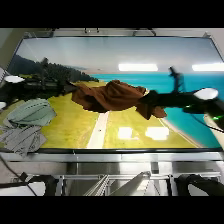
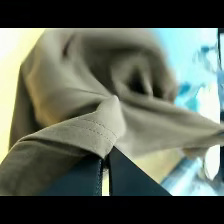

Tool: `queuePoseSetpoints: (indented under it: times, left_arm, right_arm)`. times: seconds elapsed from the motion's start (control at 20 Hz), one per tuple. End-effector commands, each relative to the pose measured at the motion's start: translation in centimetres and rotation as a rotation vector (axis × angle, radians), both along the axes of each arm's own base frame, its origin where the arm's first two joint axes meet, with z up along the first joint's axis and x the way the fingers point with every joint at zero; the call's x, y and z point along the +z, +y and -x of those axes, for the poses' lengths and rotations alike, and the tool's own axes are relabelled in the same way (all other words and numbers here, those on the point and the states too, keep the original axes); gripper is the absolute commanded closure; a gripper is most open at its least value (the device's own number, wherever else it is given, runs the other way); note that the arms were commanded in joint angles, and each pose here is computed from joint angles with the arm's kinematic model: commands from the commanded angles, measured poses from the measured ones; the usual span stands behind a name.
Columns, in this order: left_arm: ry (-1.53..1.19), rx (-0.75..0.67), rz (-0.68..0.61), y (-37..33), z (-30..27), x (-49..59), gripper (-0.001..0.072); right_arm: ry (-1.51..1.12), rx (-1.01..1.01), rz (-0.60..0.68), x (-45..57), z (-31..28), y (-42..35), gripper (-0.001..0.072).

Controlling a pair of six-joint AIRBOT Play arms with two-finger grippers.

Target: Fold the shirts.

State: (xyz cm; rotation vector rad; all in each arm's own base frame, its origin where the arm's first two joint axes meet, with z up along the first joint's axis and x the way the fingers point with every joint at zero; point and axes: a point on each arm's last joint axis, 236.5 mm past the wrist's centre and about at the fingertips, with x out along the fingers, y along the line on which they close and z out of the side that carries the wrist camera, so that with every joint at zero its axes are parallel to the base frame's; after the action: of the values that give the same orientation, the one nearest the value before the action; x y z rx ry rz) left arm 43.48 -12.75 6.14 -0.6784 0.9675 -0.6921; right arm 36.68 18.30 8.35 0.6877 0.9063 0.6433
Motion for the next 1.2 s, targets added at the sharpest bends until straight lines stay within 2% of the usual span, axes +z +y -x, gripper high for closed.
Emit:
queuePoseSetpoints:
  times: [0.0, 0.1, 0.25, 0.4, 0.45, 0.55, 0.7, 0.95, 1.15]
  left_arm:
    - [-0.296, 0.050, -0.056, 1.5, 3.0, 11.9, 0.0692]
    - [-0.526, 0.074, -0.104, 1.1, 6.4, 20.1, 0.0692]
    - [-0.903, 0.170, -0.152, 0.6, 13.0, 33.7, 0.0691]
    - [-1.174, 0.234, -0.230, 0.4, 19.7, 43.4, 0.0684]
    - [-1.220, 0.237, -0.254, 0.3, 21.0, 45.1, 0.0684]
    - [-1.245, 0.183, -0.288, -0.5, 22.1, 46.9, 0.0684]
    - [-1.105, 0.070, -0.291, -0.9, 19.5, 44.8, 0.0684]
    - [-0.747, -0.101, -0.215, -1.5, 9.7, 34.6, 0.0684]
    - [-0.505, -0.153, -0.370, -3.5, -0.8, 19.4, 0.0684]
  right_arm:
    - [-0.360, -0.115, 0.018, 13.7, 1.9, -5.6, 0.0693]
    - [-0.589, -0.219, 0.075, 21.9, 4.4, -8.5, 0.0694]
    - [-0.942, -0.370, 0.241, 33.1, 9.3, -11.3, 0.0694]
    - [-1.130, -0.460, 0.345, 40.3, 12.6, -12.0, 0.0694]
    - [-1.179, -0.450, 0.361, 42.0, 13.3, -11.5, 0.0694]
    - [-1.222, -0.407, 0.316, 43.7, 13.9, -10.4, 0.0694]
    - [-1.139, -0.297, 0.251, 41.7, 12.1, -9.5, 0.0694]
    - [-0.790, -0.199, 0.120, 31.2, 4.7, -11.8, 0.0693]
    - [-0.515, -0.184, 0.029, 18.1, -2.7, -12.4, 0.0692]
